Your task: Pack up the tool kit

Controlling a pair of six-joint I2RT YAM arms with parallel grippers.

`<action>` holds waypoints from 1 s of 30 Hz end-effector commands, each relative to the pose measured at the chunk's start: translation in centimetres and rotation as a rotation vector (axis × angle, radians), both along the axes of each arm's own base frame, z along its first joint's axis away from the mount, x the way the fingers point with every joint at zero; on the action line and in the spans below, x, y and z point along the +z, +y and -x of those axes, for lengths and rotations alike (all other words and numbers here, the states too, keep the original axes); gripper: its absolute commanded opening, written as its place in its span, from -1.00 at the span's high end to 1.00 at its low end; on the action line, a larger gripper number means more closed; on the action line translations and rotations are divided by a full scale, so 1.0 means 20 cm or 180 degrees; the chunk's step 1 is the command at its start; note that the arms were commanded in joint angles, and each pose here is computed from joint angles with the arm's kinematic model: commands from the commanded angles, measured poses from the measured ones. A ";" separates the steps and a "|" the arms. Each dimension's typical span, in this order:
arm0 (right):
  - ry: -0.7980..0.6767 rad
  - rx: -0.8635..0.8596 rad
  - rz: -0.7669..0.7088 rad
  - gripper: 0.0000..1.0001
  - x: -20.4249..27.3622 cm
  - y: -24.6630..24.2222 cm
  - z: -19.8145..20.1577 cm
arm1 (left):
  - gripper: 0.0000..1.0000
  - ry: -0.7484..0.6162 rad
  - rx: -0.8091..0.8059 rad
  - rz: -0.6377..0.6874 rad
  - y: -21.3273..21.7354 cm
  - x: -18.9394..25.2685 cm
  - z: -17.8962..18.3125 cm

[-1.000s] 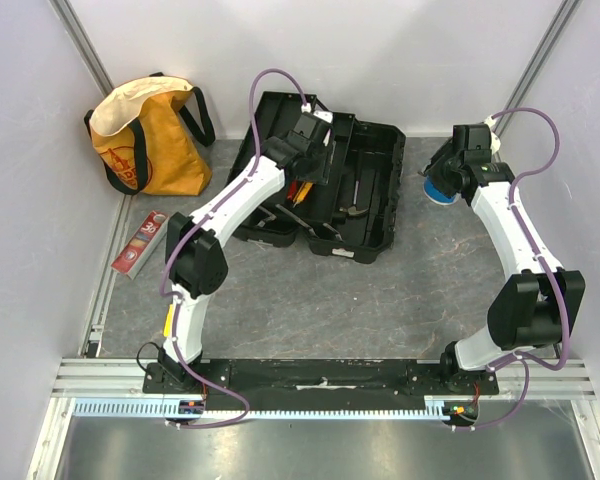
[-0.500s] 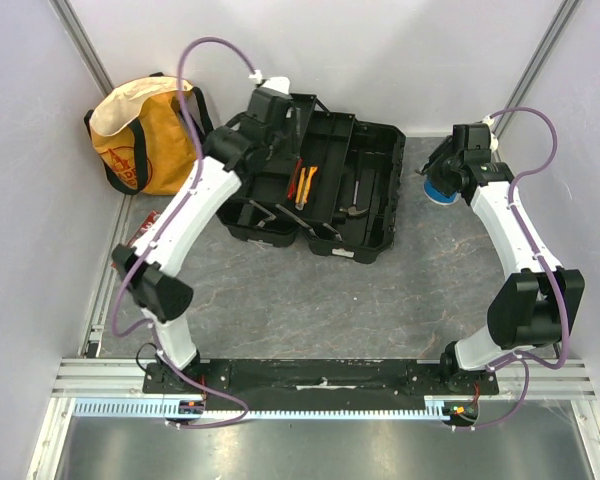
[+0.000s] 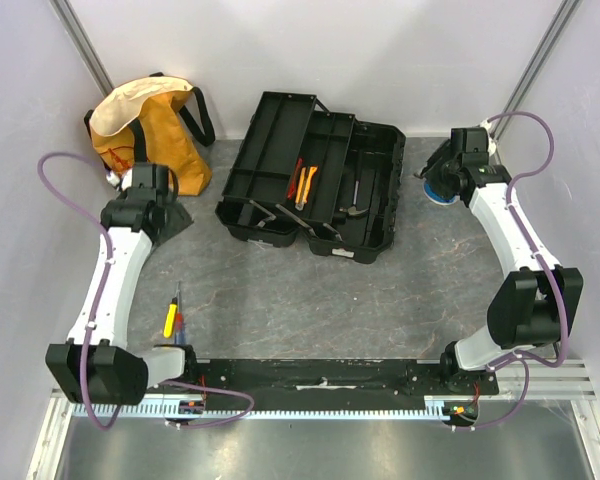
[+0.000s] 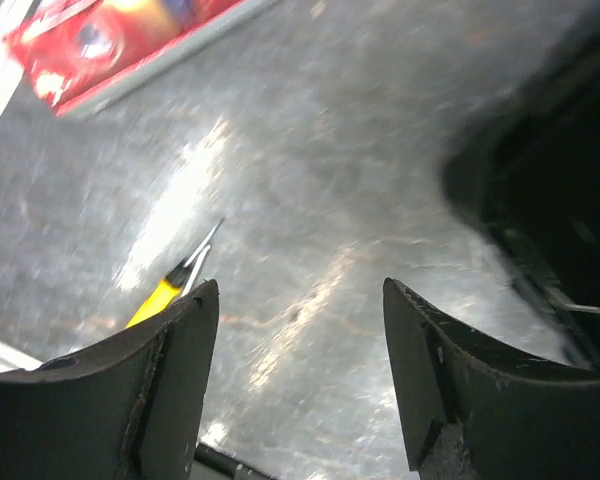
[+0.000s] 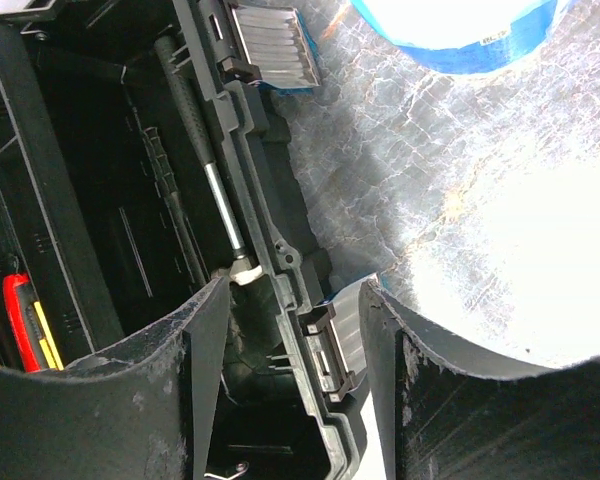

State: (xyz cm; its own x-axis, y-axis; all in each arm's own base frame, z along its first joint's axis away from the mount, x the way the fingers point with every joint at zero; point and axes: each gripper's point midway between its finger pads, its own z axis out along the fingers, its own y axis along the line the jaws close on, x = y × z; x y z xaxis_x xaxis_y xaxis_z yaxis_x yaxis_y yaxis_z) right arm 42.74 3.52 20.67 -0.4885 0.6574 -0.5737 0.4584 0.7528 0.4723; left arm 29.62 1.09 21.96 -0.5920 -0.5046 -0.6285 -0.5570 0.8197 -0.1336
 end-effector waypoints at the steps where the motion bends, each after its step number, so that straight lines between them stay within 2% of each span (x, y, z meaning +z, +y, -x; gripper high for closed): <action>1: 0.0007 0.0041 0.0027 -0.25 -0.04 0.00 -0.01 | -0.49 0.0479 0.0283 0.0241 0.09 -0.27 0.16; 4: 0.0031 0.0056 0.0038 -0.31 -0.06 0.00 0.00 | -0.51 0.0842 0.0332 0.0250 0.14 -0.49 0.24; 9: 0.0038 0.0074 0.0101 -0.45 -0.06 -0.01 0.00 | -0.53 0.1125 0.0318 0.0267 0.21 -0.68 0.27; 10: 0.0043 0.0075 0.0116 -0.47 -0.07 -0.02 0.00 | -0.57 0.1128 0.0315 0.0218 0.22 -0.69 0.26; 13: 0.0031 0.0097 0.0161 -0.56 -0.06 -0.03 0.00 | -0.85 0.1203 0.0410 -0.0062 0.32 -0.76 0.29; 17: 0.0032 0.0112 0.0207 -0.62 -0.06 -0.03 0.00 | -0.93 0.1064 0.0524 0.0030 0.39 -0.80 0.27; 21: 0.0033 0.0097 0.0197 -0.62 -0.06 -0.04 -0.02 | -0.86 0.1114 0.0365 0.0386 0.29 -0.88 0.25; 25: 0.0037 0.0094 0.0166 -0.62 -0.07 -0.04 -0.04 | -0.67 0.1189 0.0303 0.0812 0.16 -0.96 0.29; 30: 0.0055 0.0094 0.0118 -0.61 -0.08 -0.04 -0.06 | -0.50 0.1270 0.0326 0.0916 0.12 -0.99 0.33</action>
State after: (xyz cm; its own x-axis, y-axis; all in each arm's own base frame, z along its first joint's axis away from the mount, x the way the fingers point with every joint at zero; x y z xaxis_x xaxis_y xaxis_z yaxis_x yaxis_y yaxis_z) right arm 42.68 2.78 17.67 -0.5418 0.6228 -0.5643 0.4709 0.7811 0.4100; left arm 22.16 4.63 2.14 -0.7064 -0.6777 -0.2042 -0.6856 0.7268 -0.0402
